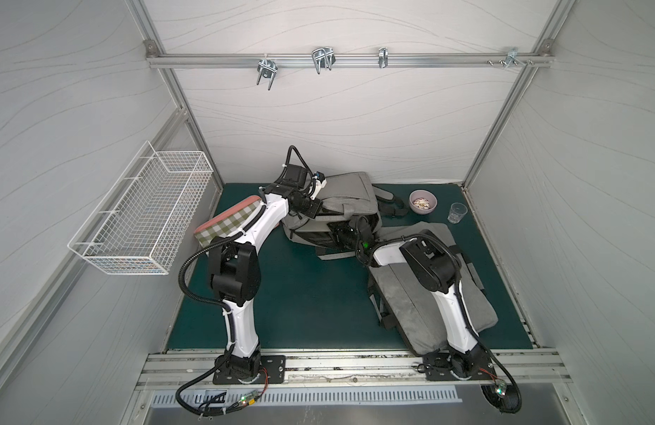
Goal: Open the zippered laptop bag and take out the laptop
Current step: Take out the laptop from the zippered laptop bag.
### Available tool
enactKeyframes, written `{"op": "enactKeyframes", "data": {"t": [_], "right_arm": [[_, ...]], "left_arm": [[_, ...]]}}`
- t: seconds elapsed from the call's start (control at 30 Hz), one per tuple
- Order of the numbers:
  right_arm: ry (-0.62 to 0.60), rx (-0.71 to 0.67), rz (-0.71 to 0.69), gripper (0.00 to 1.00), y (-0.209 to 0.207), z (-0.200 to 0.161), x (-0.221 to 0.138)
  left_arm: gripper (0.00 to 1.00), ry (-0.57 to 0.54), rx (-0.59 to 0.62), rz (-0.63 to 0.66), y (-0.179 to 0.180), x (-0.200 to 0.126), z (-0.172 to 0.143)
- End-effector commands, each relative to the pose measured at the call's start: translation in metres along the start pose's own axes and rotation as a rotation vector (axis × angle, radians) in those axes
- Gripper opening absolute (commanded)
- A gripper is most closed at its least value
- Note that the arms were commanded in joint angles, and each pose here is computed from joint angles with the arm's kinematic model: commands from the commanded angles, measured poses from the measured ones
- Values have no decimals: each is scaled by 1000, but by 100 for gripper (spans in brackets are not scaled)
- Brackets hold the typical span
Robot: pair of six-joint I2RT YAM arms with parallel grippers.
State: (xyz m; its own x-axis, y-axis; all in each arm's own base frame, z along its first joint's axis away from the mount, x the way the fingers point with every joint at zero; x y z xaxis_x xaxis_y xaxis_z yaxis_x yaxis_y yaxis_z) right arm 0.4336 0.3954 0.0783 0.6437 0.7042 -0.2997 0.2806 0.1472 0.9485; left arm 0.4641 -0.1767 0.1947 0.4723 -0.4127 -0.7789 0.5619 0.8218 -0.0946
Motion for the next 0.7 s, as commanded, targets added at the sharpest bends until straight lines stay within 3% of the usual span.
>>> {"op": "enactKeyframes", "data": {"t": [0.0,0.27,0.67], "right_arm": [[-46,74,186,38,42,18,0],[-142,125,242,37,51,40,0],[-222,102,205,39,40,67,15]], "left_arm": [[0,-107,50,-55,-12,-18,33],[0,-108,40,-69,-13,-17,35],[0,-107,31,-99,-17,-15,34]]}}
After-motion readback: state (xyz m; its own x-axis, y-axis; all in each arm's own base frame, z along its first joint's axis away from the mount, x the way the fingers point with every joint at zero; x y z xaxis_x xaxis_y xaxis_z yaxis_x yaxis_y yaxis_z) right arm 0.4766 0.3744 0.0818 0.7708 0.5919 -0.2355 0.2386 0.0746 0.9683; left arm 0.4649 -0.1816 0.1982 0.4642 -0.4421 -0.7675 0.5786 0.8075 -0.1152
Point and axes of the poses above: each gripper's point midway between its finger pads, its own x axis out along the fingers, its own y axis along the line the jaws close on, z = x × y, the point moved 2 cm from there along -x, back along the fingers, and after that the axes turned 1 degree about -x, right-handed, at the moved point
